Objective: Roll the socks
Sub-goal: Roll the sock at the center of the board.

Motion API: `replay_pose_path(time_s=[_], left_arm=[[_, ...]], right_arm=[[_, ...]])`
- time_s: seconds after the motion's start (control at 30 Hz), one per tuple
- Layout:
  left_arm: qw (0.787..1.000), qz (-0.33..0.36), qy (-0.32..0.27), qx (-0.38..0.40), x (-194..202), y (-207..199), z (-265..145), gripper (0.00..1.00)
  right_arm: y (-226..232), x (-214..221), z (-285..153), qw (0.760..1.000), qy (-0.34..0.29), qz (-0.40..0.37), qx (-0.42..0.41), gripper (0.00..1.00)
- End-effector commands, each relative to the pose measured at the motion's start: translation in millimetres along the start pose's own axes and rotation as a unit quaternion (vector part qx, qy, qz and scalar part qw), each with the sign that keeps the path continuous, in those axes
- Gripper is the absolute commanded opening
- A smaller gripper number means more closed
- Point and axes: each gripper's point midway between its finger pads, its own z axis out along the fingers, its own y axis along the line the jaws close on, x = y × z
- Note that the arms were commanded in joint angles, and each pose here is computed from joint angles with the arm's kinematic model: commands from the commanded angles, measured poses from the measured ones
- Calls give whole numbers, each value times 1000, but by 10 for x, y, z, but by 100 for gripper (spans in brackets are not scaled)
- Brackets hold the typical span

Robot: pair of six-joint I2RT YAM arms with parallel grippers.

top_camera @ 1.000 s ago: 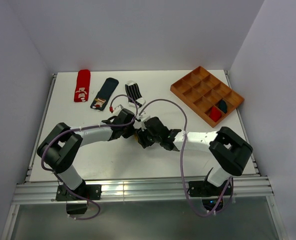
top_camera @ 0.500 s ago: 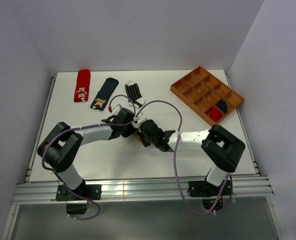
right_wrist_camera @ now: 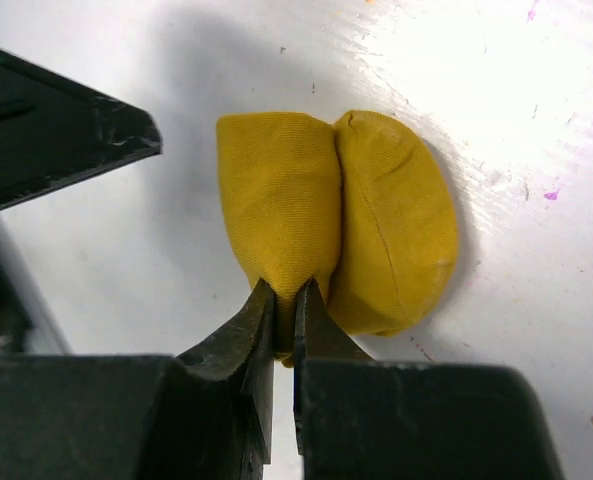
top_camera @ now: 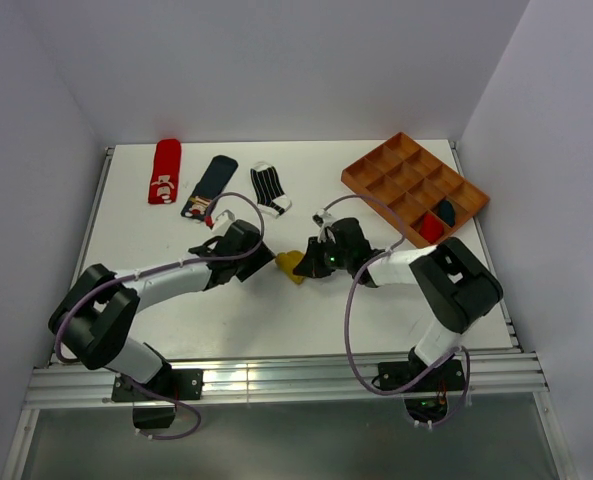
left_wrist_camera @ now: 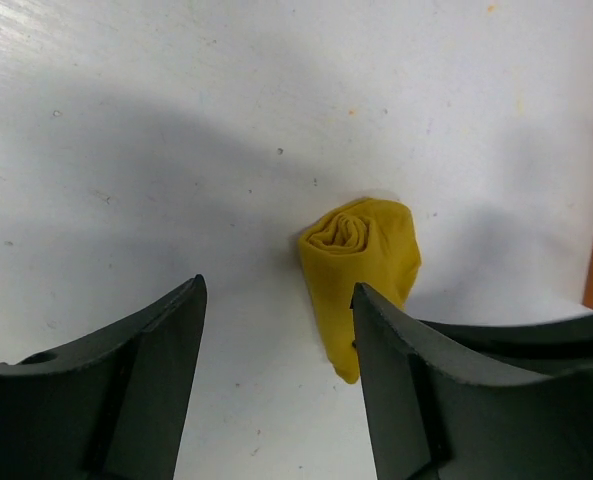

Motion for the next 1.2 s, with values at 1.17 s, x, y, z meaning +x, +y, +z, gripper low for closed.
replay_pose_path(time_s=[1.17], left_arm=[[998, -6, 30, 58, 247, -330, 260, 56]], right_arm=[[-316, 484, 92, 955, 89, 268, -93, 0]])
